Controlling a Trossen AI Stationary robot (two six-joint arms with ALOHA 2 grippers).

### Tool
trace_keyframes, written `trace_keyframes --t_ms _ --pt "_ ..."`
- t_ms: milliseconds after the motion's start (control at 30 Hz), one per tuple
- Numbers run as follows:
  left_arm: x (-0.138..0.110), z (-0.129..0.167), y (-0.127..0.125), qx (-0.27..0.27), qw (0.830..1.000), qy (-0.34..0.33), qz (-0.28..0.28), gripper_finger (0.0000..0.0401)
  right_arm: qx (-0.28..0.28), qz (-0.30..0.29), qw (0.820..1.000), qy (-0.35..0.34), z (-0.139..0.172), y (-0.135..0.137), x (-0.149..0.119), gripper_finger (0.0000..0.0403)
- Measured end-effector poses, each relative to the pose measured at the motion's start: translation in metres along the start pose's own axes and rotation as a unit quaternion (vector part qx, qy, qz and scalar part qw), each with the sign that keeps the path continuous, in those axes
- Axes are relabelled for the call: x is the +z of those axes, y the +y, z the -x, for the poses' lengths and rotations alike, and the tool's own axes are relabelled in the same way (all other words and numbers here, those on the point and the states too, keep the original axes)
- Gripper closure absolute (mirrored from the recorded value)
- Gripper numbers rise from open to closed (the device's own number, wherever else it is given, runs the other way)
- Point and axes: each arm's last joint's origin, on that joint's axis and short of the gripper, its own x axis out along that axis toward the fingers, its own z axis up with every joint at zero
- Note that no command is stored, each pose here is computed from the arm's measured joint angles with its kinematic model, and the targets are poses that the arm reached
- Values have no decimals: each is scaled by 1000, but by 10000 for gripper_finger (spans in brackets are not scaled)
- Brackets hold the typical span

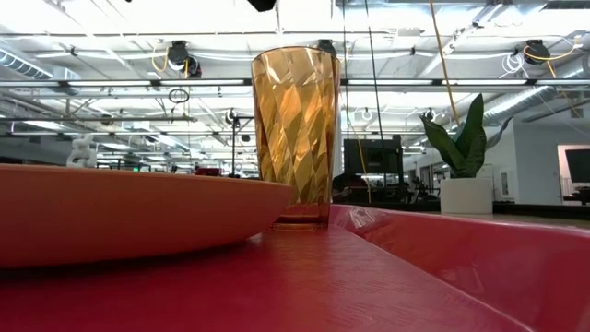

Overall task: Pick and place plate/cup/fork/spoon on tray
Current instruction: Put the pink fork on the red serving tray to the left of the orange plate

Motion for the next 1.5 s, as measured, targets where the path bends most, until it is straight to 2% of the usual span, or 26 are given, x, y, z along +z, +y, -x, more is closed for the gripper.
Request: trace_keyframes --t_ms 500,633,800,900,1167,1333,1500 --pt "0 1 2 1 1000 2 -4 372 -4 1 1000 -17 -3 -2 -7 367" --pt "0 1 3 3 1000 0 -7 370 -3 -1 1000 -16 -3 -1 -7 360" --pt "0 1 3 1 1000 0 -4 370 -2 -7 1000 -17 -3 -1 -7 316" --pt "1 1 4 -1 1000 -3 -6 372 -2 -7 1000 -20 -8 -2 -6 302" --pt "-1 1 2 -20 1000 2 -4 368 15 -21 1000 -12 -38 -7 -23 336" --pt "0 0 -2 -27 1000 -2 -1 367 19 -21 1000 -6 -35 -11 -16 355" --pt "0 0 -2 -28 1000 0 6 367 21 -16 1000 -3 -35 -10 -15 358"
